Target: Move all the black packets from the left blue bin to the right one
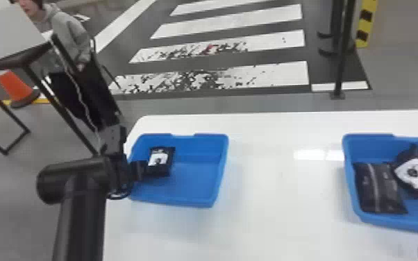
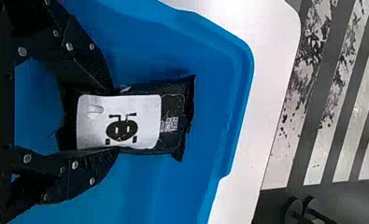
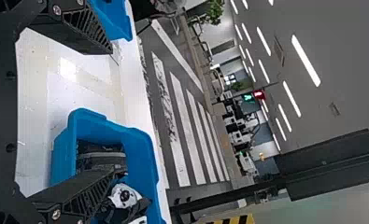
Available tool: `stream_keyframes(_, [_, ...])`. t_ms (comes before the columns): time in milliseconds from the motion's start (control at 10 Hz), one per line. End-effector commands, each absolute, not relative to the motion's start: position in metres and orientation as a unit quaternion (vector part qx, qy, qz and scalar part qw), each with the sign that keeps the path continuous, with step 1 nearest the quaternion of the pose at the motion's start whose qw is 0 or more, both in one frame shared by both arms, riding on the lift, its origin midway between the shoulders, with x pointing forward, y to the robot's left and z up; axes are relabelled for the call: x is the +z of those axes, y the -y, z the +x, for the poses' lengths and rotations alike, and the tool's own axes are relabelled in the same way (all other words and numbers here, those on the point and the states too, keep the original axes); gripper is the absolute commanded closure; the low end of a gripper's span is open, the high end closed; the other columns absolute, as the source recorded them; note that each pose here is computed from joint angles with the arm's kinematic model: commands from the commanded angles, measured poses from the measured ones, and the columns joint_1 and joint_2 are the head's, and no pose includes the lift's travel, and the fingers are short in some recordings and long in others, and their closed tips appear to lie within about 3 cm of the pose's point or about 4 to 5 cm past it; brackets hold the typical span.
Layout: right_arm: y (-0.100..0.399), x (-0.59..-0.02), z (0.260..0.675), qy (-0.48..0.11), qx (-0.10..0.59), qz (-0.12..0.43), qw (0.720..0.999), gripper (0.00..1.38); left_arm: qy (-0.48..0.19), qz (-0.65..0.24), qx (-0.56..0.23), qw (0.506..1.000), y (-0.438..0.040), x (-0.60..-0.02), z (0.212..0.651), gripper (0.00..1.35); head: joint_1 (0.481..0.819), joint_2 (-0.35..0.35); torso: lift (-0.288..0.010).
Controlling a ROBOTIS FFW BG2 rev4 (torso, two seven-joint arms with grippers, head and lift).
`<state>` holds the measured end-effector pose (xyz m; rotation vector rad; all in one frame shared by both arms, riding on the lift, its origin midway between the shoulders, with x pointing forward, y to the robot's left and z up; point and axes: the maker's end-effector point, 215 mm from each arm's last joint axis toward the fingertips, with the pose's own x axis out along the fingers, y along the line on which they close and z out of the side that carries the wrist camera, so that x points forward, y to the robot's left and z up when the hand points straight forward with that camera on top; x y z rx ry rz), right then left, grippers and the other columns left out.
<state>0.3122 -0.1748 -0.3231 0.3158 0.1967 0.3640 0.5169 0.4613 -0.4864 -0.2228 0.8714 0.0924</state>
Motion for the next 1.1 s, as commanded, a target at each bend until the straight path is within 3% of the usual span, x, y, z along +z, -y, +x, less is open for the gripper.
stream_keyframes(0, [0.174, -0.325, 0.312, -0.100, 0.181, 0.159, 0.965, 0.12, -0.406, -0.107, 0.029, 0.907, -0.456, -0.483, 0.526, 0.91, 0.695, 0.350, -0.154])
stream_keyframes(100, [0.174, -0.327, 0.311, -0.102, 0.181, 0.160, 0.965, 0.12, -0.397, -0.111, 0.009, 0.911, -0.443, -0.486, 0.527, 1.24, 0.695, 0.350, -0.154])
stream_keyframes(300, [0.173, -0.328, 0.311, -0.103, 0.182, 0.162, 0.964, 0.12, -0.340, -0.137, -0.045, 0.929, -0.410, -0.471, 0.536, 1.21, 0.695, 0.340, -0.154])
stream_keyframes(700, [0.168, -0.321, 0.318, -0.092, 0.195, 0.161, 0.963, 0.12, -0.237, -0.093, -0.142, 0.957, -0.323, -0.359, 0.482, 1.21, 0.695, 0.268, -0.154])
stream_keyframes(1000, [0.154, -0.309, 0.340, -0.066, 0.226, 0.170, 0.957, 0.12, -0.170, -0.100, -0.258, 0.946, -0.218, -0.293, 0.463, 1.21, 0.695, 0.163, -0.154])
